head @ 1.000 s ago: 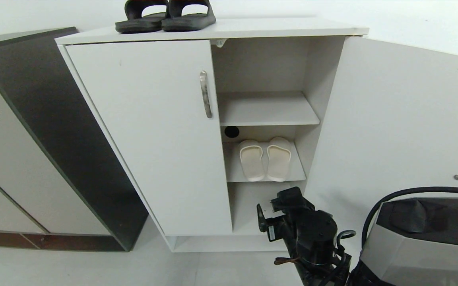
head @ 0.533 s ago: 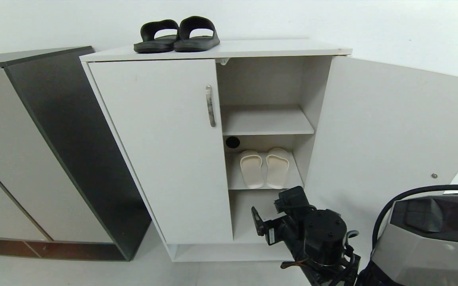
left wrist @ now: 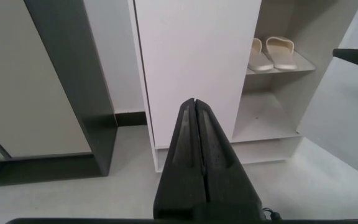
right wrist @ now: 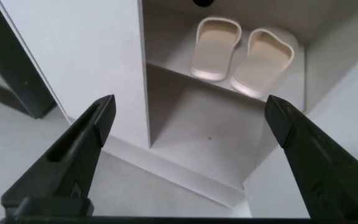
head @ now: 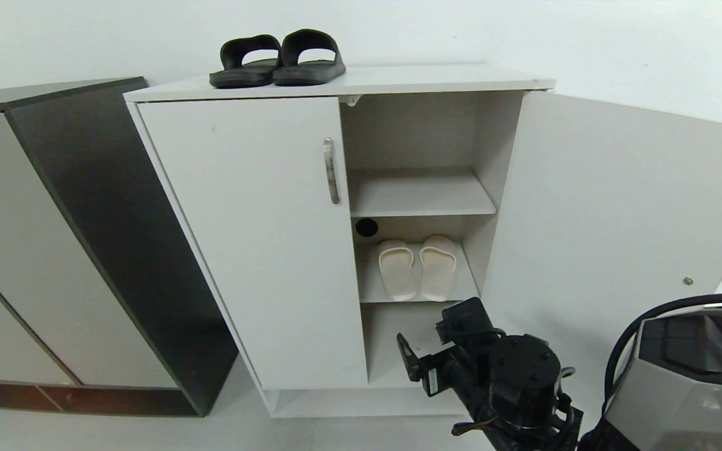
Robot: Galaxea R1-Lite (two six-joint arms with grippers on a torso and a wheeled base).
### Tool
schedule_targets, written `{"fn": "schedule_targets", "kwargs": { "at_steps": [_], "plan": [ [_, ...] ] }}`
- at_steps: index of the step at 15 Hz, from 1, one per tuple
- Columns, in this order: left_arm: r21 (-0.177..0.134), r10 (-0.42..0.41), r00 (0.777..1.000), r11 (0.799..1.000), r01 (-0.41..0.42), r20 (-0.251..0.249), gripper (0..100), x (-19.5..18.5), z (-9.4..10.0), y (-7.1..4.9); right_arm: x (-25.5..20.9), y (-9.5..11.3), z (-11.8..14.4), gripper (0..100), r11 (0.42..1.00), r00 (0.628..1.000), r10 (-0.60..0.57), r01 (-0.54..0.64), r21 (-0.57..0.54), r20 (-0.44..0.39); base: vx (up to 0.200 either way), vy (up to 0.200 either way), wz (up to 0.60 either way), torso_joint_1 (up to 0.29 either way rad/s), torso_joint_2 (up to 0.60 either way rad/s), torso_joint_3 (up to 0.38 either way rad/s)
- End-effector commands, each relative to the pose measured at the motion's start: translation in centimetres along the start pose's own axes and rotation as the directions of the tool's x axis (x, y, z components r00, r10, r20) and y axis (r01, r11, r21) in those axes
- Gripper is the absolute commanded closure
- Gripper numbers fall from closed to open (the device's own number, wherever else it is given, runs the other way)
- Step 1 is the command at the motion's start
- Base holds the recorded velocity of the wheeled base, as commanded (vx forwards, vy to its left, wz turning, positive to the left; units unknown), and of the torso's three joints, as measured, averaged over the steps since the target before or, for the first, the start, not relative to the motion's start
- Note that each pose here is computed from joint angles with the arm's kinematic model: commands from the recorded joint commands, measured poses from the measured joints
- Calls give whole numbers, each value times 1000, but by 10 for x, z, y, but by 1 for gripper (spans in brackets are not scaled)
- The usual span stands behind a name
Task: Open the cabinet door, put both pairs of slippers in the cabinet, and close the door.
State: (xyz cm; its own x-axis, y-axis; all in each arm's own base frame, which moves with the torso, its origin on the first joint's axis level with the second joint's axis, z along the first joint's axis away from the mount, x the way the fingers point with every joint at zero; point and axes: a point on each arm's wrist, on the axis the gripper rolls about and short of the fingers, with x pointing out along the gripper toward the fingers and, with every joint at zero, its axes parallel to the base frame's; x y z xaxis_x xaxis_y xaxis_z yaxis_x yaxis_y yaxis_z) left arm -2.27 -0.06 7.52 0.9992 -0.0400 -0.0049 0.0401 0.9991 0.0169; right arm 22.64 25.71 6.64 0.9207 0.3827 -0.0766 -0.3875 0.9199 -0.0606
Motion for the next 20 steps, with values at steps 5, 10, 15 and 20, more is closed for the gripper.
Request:
{"fn": "schedule_targets", "kwargs": {
  "at_steps": [5, 10, 15, 20],
  "plan": [
    [0, 0, 1000, 1000, 0, -1, 100, 0, 0, 0, 0, 0, -3, 0, 999, 1000, -1, 1, -37, -6, 0, 200, 0, 3, 3, 4],
    [0, 0, 1000, 1000, 0, -1, 100, 0, 0, 0, -1, 0, -4, 0, 999, 1000, 0, -1, -46, -12, 0, 200, 0, 2, 2, 3],
    [0, 0, 1000, 1000, 0, -1, 100, 0, 0, 0, -2, 0, -4, 0, 999, 1000, 2, -2, -41, -2, 0, 200, 0, 4, 3, 0],
    [-2, 0, 1000, 1000, 0, -1, 100, 0, 0, 0, 7, 2, 3, 0, 1000, 998, -18, 19, -3, 53, 0, 0, 0, 0, 0, 0]
  ]
}}
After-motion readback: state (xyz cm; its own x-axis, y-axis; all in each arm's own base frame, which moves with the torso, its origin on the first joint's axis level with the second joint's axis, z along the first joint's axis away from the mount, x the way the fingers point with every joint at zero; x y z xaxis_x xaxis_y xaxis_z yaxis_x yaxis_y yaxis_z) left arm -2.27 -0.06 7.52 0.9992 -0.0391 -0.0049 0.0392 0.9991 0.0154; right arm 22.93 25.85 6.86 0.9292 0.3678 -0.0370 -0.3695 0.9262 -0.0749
